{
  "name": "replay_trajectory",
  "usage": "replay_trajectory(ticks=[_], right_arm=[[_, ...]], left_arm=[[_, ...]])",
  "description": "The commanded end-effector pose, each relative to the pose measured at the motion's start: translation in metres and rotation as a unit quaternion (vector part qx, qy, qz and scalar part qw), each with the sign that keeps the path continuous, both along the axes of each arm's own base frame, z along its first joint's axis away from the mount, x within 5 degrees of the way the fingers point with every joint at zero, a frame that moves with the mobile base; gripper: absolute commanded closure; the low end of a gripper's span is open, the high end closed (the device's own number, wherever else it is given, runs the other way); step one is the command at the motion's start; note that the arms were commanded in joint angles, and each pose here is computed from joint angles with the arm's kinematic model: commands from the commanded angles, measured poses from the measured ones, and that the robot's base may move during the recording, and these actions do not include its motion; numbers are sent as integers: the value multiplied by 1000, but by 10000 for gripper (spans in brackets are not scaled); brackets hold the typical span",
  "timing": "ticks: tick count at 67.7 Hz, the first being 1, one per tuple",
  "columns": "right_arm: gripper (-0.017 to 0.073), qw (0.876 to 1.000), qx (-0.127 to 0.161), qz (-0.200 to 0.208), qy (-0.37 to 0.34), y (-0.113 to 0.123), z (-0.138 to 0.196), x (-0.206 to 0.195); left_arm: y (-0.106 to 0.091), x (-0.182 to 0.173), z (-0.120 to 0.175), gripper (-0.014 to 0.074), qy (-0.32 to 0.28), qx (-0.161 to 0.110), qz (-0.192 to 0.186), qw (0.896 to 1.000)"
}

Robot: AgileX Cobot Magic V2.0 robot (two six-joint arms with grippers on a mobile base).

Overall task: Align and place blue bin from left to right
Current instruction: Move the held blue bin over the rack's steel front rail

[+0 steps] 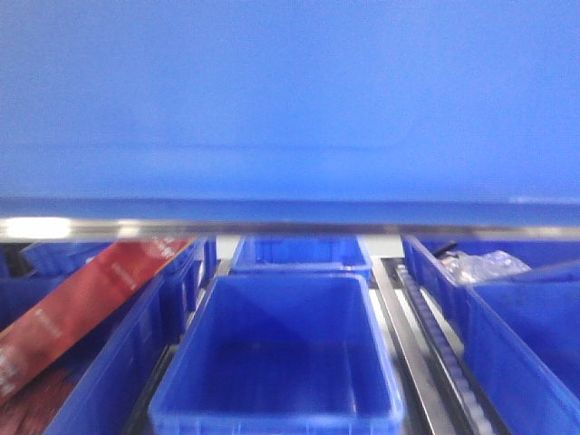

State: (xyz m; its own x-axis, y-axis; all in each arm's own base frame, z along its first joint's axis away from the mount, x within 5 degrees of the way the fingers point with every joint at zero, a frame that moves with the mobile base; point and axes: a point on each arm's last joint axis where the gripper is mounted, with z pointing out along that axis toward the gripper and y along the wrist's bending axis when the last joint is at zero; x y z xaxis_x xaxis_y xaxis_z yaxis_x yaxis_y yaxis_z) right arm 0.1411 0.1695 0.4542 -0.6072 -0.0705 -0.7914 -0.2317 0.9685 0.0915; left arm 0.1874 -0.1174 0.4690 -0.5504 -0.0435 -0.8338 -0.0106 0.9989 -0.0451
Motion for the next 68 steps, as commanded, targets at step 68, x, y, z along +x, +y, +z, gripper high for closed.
replay_trajectory(ticks=[68], right_arm=[[638, 997, 43, 45, -34, 10, 9, -1]], left_arm=[[-11, 0, 11, 704, -48, -34, -47, 997]])
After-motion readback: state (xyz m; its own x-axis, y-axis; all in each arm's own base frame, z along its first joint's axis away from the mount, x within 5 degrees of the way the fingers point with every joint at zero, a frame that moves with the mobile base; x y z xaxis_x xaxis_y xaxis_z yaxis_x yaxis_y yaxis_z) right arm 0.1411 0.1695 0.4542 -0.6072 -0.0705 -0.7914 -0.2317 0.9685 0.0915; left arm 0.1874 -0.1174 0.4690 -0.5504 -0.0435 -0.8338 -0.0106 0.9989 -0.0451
